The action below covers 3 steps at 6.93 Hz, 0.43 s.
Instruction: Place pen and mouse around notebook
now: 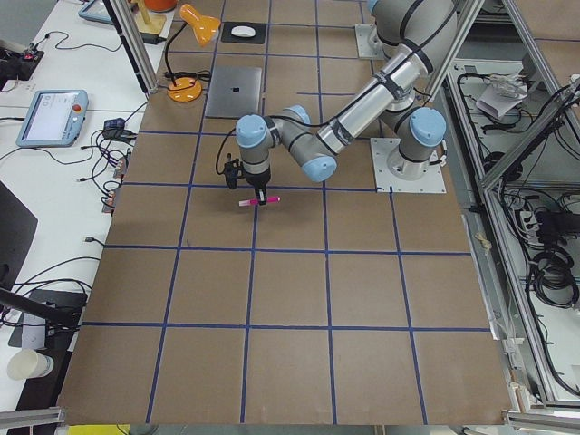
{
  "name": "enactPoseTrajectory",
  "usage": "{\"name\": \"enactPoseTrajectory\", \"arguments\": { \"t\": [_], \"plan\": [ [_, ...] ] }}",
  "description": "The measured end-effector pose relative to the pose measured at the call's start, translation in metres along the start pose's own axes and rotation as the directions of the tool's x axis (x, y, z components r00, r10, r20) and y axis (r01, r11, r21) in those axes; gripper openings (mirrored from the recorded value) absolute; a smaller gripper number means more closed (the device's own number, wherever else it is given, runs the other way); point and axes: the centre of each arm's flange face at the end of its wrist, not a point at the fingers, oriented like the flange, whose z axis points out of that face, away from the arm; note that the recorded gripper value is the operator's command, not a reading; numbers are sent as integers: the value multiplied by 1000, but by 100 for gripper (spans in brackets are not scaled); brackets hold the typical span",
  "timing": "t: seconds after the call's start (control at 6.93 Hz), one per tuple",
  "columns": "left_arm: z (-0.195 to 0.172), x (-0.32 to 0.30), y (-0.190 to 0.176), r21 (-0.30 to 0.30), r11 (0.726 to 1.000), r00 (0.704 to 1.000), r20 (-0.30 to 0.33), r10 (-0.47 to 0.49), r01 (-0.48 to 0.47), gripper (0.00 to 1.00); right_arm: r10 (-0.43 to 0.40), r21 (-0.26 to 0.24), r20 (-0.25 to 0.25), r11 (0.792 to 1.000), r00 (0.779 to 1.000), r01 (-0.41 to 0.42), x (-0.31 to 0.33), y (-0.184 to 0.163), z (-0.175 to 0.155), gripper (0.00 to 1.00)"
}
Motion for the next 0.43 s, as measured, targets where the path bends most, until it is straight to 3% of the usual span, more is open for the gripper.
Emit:
{"name": "enactPoseTrajectory", "arguments": {
  "t": [0.43],
  "plan": [
    [-40, 126, 27, -11, 973, 971, -55, -232, 232, 0, -2, -35, -17, 999, 1000, 1, -20, 49, -5, 100]
  ]
}}
